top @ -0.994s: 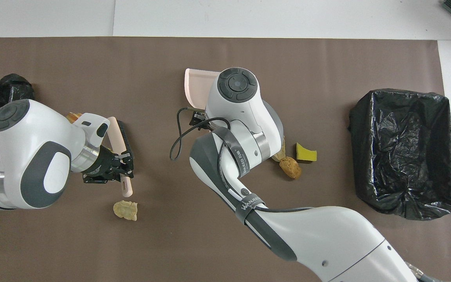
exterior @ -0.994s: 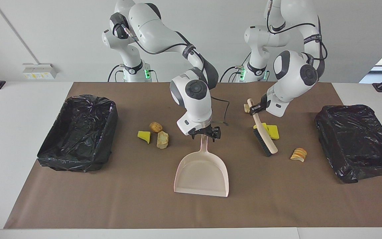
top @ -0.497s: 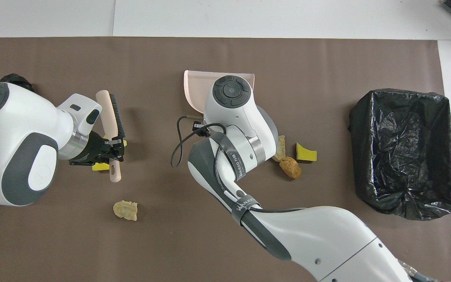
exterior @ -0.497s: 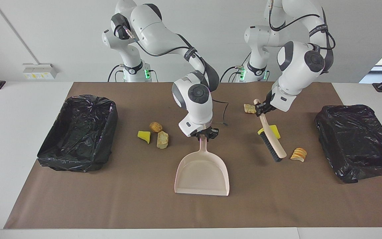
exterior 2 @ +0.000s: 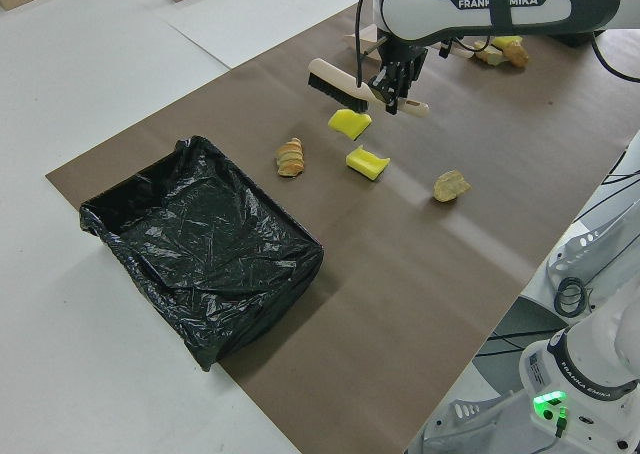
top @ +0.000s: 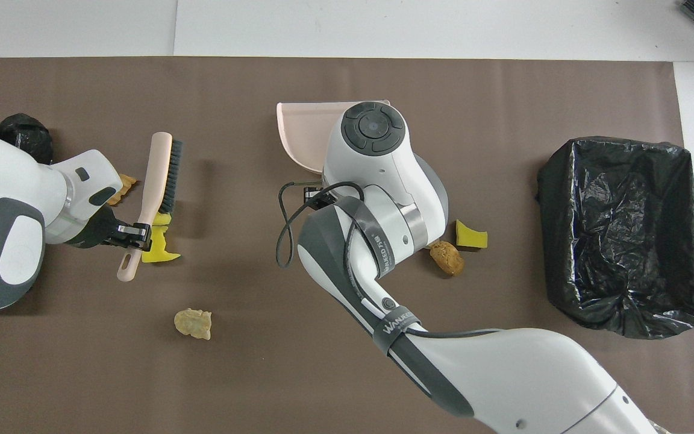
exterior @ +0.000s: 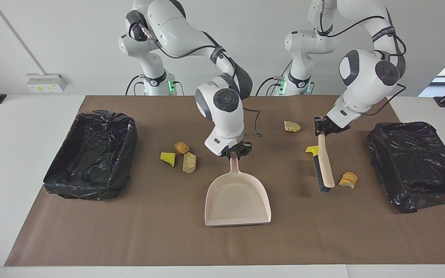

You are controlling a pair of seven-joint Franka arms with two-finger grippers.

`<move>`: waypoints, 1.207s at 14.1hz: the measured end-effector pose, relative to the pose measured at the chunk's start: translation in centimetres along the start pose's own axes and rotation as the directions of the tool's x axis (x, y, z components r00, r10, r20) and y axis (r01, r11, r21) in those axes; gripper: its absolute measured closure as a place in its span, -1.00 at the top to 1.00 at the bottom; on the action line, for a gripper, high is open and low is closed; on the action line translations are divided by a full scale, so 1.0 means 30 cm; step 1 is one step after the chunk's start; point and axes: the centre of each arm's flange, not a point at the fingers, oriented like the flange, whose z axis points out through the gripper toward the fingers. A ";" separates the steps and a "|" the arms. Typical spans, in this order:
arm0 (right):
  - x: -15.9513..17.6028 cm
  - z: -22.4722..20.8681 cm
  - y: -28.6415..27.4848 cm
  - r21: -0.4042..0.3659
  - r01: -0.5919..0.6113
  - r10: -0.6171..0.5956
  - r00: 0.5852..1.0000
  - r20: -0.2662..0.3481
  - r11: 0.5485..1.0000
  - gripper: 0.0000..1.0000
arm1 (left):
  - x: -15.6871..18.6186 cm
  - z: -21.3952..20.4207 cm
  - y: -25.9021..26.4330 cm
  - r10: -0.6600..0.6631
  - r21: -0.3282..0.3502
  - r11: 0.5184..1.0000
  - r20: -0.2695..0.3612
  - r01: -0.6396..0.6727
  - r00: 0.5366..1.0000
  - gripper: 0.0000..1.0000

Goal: Sweep and dump trash in bin

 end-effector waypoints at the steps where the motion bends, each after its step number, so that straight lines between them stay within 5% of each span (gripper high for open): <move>1: -0.021 -0.040 0.012 -0.003 0.058 -0.058 0.998 0.006 0.998 -0.35 | -0.002 0.004 -0.005 0.060 0.024 0.998 0.008 -0.060 0.998 -0.48; 6: -0.179 -0.104 0.159 -0.041 0.417 -0.414 0.908 0.067 0.908 -0.35 | 0.010 0.008 -0.107 0.131 0.078 0.988 -0.012 -0.130 0.991 -0.48; 10: -0.324 -0.034 0.250 -0.103 0.718 -0.692 0.693 0.204 0.688 -0.35 | 0.030 0.051 -0.361 0.138 0.091 0.987 -0.073 -0.131 0.988 -0.48; 13: -0.392 0.005 0.297 -0.060 0.863 -0.823 0.498 0.274 0.502 -0.35 | 0.089 0.036 -0.415 0.132 0.109 0.987 -0.120 -0.119 0.984 -0.48; 17: -0.429 0.026 0.306 -0.048 0.909 -0.861 0.407 0.305 0.413 -0.35 | 0.173 -0.040 -0.481 0.148 0.181 0.976 -0.149 -0.120 0.978 -0.48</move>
